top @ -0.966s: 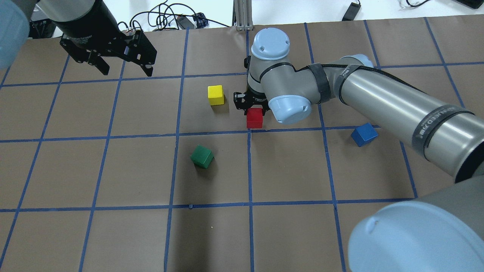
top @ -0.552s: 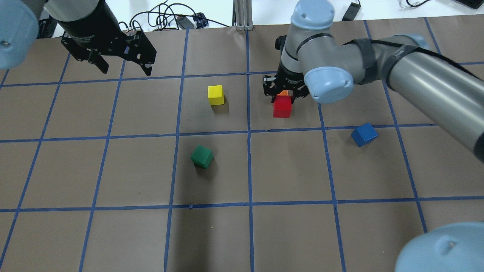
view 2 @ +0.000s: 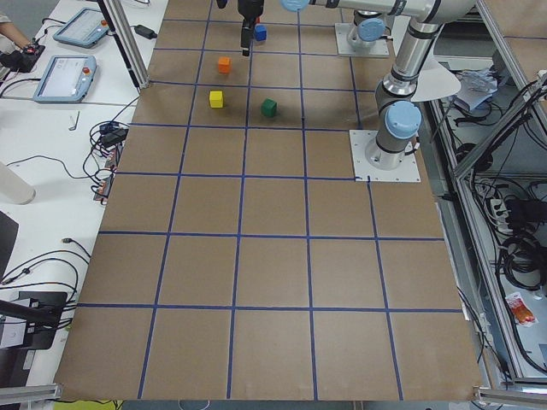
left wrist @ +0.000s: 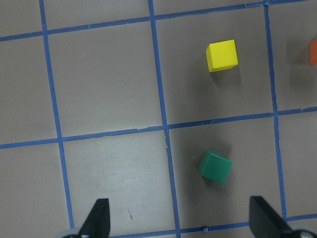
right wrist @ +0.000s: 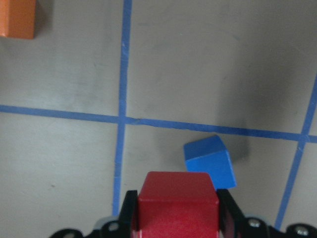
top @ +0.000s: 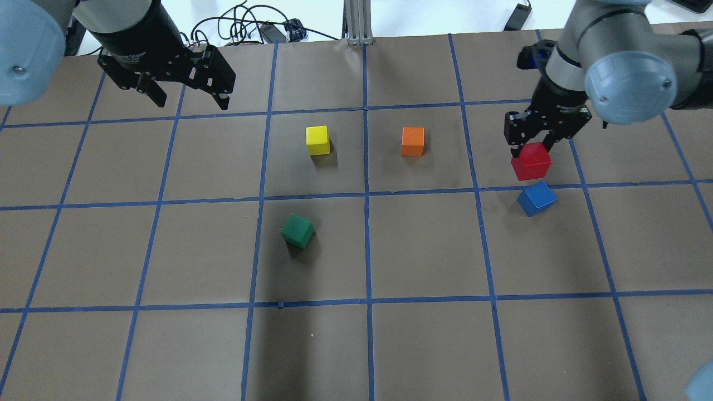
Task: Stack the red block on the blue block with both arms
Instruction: 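Carry the red cube with the right gripper above the blue cube, then lower the red cube onto the blue cube with the right gripper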
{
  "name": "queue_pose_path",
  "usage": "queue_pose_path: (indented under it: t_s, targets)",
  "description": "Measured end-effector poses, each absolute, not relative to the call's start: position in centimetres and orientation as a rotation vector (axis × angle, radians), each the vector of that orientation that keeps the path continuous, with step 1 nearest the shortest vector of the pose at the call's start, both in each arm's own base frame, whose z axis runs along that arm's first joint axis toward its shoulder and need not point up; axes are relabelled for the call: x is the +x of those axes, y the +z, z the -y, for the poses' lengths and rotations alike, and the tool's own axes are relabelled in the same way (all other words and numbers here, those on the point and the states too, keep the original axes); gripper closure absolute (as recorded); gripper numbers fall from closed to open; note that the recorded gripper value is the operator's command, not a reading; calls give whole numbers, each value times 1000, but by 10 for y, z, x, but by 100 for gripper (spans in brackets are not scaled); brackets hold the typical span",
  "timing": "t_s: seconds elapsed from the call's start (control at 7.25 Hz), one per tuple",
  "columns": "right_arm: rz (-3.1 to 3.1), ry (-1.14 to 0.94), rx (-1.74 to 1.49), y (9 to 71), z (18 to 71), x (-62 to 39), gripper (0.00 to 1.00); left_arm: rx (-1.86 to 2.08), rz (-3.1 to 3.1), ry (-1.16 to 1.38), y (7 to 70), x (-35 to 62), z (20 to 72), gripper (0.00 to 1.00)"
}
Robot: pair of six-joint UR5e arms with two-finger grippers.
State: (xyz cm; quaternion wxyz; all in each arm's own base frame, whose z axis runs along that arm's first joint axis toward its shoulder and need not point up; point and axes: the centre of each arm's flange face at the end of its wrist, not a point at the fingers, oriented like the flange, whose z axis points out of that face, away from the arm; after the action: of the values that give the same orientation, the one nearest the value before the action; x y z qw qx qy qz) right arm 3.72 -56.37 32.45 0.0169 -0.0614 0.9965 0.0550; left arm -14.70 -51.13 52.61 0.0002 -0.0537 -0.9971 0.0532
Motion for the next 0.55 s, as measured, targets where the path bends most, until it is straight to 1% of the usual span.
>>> queue_pose_path:
  t_s: [0.28, 0.55]
  targets:
    - [-3096, 133, -282, 314, 553, 7, 100, -174, 3131, 175, 528, -147, 508, 0]
    - [-3077, 113, -391, 311, 549, 4, 100, -174, 3128, 177, 529, -148, 507, 0]
